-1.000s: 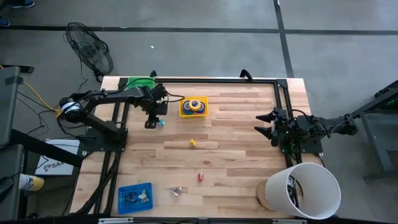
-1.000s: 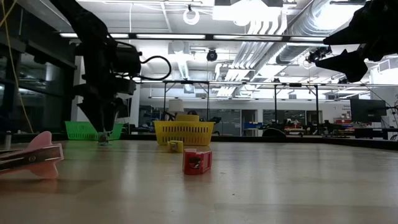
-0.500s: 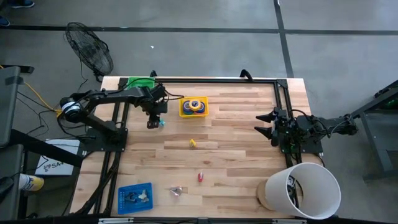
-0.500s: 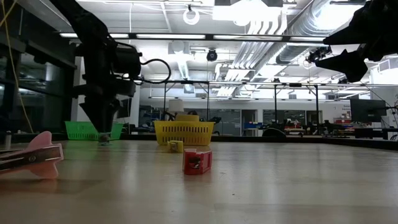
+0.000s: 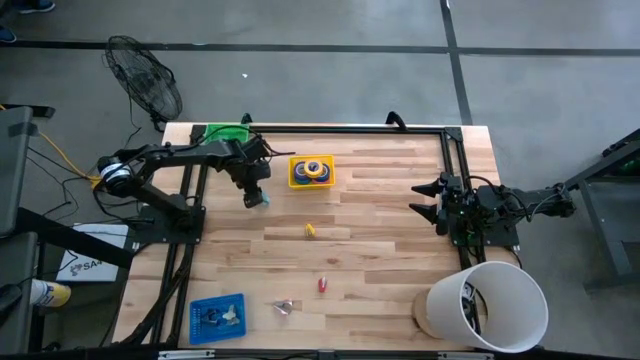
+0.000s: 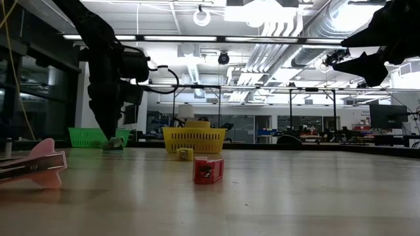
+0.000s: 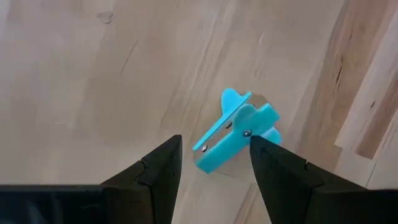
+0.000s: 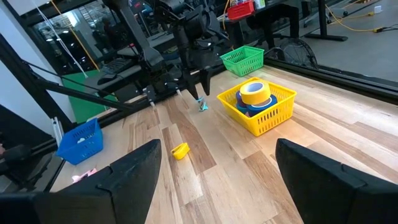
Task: Pick and place Stapler, Stapler remover, tape
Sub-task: Put the light blue staple remover into the blue bin
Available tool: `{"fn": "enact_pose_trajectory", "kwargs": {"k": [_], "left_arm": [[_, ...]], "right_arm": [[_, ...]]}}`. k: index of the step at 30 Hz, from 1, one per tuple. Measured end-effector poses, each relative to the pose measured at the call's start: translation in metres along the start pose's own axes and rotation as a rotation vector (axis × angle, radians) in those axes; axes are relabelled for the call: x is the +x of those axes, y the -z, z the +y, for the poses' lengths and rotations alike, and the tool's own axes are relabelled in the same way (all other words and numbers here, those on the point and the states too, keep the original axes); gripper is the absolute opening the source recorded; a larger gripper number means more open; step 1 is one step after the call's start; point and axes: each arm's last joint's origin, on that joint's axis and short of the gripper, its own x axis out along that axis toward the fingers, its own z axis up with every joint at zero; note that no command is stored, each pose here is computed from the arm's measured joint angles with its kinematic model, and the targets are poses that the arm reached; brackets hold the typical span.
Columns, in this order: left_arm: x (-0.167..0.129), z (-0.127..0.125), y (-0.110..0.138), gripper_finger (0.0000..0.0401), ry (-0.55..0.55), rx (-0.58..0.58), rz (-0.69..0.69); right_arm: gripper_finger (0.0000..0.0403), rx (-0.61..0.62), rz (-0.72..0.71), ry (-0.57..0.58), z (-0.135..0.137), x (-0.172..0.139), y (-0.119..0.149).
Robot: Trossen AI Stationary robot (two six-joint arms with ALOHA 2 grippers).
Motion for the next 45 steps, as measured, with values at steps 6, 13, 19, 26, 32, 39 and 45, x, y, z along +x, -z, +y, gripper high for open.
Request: {"fn": "enact_pose_trajectory", "kwargs": {"k": [6, 13, 19, 26, 32, 39, 45], "left_arm": [[-0.008, 0.0, -0.009, 0.0184, -0.008, 0.004, -0.031], [-0.025, -0.002, -0.023, 0.0184, -0.011, 0.058, -0.046], [-0.026, -0.003, -0.019, 0.0184, -0.001, 0.238, -0.002], [-0.026, -0.003, -0.019, 0.0184, -0.009, 0.389, 0.0], [-0.018, 0.0, -0.02, 0.0184, -0.004, 0.402, 0.029], [0.001, 0.0, -0.024, 0.0184, 0.015, 0.41, 0.079], [0.015, -0.012, -0.031, 0.0184, -0.006, 0.476, 0.097]], "right_arm": [[0.0307, 0.0, 0.0, 0.0, 0.0, 0.0, 0.0], [0.0307, 0.0, 0.0, 0.0, 0.0, 0.0, 0.0], [0.0307, 0.0, 0.0, 0.0, 0.0, 0.0, 0.0], [0.0307, 0.0, 0.0, 0.0, 0.0, 0.0, 0.0], [0.0307, 0.0, 0.0, 0.0, 0.0, 0.0, 0.0], [0.0307, 0.0, 0.0, 0.0, 0.0, 0.0, 0.0], [0.0307, 0.0, 0.0, 0.0, 0.0, 0.0, 0.0]]}}
